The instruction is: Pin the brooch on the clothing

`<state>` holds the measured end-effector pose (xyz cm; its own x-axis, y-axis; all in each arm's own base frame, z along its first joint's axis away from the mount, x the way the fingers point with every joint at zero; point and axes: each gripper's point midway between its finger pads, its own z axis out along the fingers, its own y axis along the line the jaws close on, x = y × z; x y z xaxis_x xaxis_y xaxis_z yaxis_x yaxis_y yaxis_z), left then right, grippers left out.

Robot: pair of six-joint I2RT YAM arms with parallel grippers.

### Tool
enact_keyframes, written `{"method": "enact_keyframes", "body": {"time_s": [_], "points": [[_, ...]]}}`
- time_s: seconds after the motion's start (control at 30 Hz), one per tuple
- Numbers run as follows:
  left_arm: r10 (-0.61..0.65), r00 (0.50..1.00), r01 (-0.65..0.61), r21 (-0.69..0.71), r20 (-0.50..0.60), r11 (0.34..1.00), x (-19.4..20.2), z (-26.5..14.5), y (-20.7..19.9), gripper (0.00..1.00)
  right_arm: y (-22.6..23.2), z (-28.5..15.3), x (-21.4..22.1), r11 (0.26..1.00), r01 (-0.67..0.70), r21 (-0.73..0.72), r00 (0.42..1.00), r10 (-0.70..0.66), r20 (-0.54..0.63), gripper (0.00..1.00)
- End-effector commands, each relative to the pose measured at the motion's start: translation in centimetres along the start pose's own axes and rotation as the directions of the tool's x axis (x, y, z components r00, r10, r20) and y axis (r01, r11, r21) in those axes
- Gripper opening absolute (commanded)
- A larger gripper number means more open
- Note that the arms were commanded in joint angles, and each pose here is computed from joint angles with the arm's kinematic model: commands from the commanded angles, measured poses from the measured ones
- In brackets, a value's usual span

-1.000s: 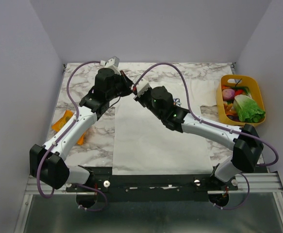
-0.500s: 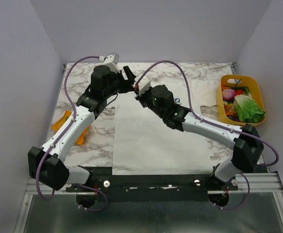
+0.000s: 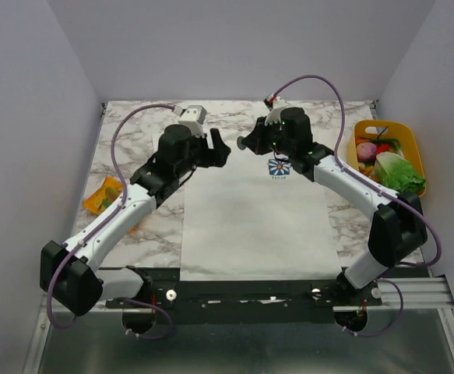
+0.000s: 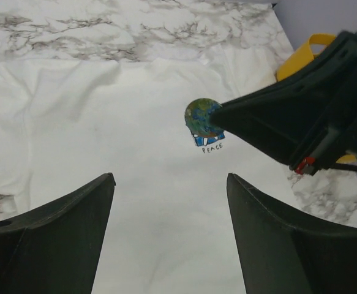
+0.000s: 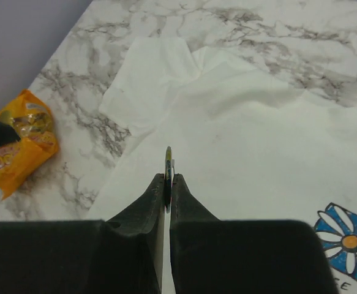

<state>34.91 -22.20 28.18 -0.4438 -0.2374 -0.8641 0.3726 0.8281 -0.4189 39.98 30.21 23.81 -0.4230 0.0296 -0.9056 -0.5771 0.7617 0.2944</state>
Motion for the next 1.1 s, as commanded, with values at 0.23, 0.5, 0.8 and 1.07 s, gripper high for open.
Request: {"method": "enact_keyframes", "body": {"time_s": [0.23,0.5,0.8,1.07], "points": [[0.45,0.886,-0.461,-0.124,-0.112,0.879,3.4,3.7,-3.6,0.7,2.1,-0.1,1.4,0.952,-0.289,-0.103,0.943,0.264,-0.204,0.0],[0.509,0.84,-0.539,-0.184,-0.186,0.822,4.7,5.7,-3.5,0.64,1.2,-0.2,1.2,0.95,-0.303,-0.077,0.938,0.283,-0.202,0.0],[0.511,0.834,-0.549,-0.233,-0.206,0.802,5.2,6.8,-2.8,0.53,1.8,-0.7,1.0,0.943,-0.317,-0.099,0.933,0.292,-0.209,0.01],[0.518,0.838,-0.545,-0.223,-0.17,0.808,5.2,7.6,-3.2,0.35,2.6,-1.2,0.9,0.931,-0.338,-0.138,0.925,0.302,-0.229,0.01]]}}
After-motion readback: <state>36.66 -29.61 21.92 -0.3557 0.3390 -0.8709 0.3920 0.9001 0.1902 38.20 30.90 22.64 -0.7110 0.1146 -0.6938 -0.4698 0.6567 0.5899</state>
